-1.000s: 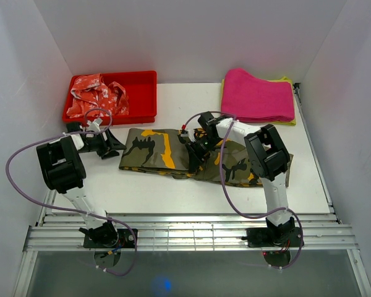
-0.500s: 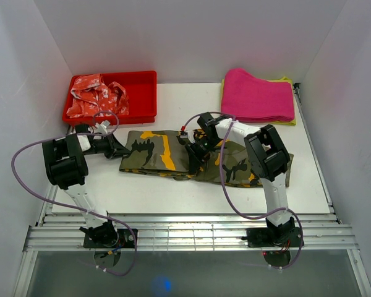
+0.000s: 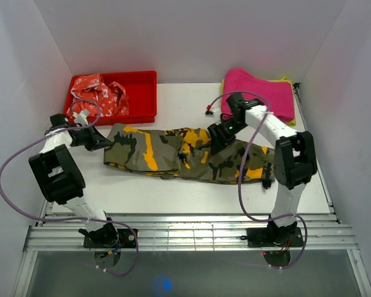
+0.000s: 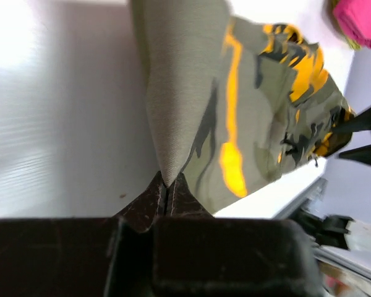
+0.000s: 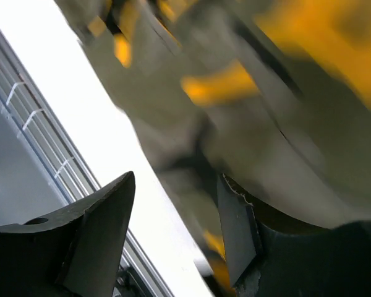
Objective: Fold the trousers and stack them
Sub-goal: Fold the trousers
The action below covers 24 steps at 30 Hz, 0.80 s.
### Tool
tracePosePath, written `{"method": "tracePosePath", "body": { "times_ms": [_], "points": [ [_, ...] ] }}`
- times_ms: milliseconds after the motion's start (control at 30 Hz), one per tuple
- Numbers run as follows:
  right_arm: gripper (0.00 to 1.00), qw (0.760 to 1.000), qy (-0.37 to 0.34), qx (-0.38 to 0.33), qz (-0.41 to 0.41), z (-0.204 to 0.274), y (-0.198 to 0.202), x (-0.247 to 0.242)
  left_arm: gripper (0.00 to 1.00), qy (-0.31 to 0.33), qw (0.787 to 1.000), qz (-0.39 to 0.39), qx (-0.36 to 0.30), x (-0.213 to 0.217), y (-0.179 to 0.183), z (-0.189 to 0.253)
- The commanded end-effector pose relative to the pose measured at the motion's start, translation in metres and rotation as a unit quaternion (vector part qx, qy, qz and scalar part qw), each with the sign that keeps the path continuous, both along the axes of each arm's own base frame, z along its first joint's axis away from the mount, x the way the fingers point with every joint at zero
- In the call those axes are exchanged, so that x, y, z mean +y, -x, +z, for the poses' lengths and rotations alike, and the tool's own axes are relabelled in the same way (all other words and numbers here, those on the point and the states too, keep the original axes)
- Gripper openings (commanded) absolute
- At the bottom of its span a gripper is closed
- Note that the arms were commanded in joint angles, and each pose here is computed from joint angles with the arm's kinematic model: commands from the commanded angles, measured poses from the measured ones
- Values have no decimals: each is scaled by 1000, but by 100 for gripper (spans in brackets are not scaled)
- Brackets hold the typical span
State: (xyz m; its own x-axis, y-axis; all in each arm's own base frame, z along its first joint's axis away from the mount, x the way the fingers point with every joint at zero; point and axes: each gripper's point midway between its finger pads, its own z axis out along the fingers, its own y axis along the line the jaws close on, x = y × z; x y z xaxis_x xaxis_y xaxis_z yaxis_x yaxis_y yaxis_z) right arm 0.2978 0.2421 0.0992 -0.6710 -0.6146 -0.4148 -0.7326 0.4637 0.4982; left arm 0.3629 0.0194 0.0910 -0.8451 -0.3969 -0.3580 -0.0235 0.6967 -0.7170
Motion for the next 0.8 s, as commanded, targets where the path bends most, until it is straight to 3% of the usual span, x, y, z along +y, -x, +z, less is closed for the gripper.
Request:
{"method": "tracePosePath", "body": {
  "times_ms": [0,200,500,533,567,600,767],
  "points": [
    [62,999,8,-35,-40,43,-6,-53,0,-80,994,-6,-79,28,-1,68],
    [63,993,32,-27,-112,52,6,-131,0,-117,987,-1,-111,29,7,124],
    [65,985,1,34,-170,27,22,-155,0,-101,989,2,-105,8,13,152],
    [63,985,-12,30,-172,32,19,-151,0,-104,989,2,-105,7,12,153],
    [50,984,-43,26,-170,42,15,-143,0,-102,989,2,-105,3,12,155],
    [44,984,-62,16,-167,50,11,-137,0,-102,989,1,-104,2,12,156],
    [30,983,-123,-4,-134,78,-11,-88,0,-105,990,-1,-98,-1,12,151]
  ]
}}
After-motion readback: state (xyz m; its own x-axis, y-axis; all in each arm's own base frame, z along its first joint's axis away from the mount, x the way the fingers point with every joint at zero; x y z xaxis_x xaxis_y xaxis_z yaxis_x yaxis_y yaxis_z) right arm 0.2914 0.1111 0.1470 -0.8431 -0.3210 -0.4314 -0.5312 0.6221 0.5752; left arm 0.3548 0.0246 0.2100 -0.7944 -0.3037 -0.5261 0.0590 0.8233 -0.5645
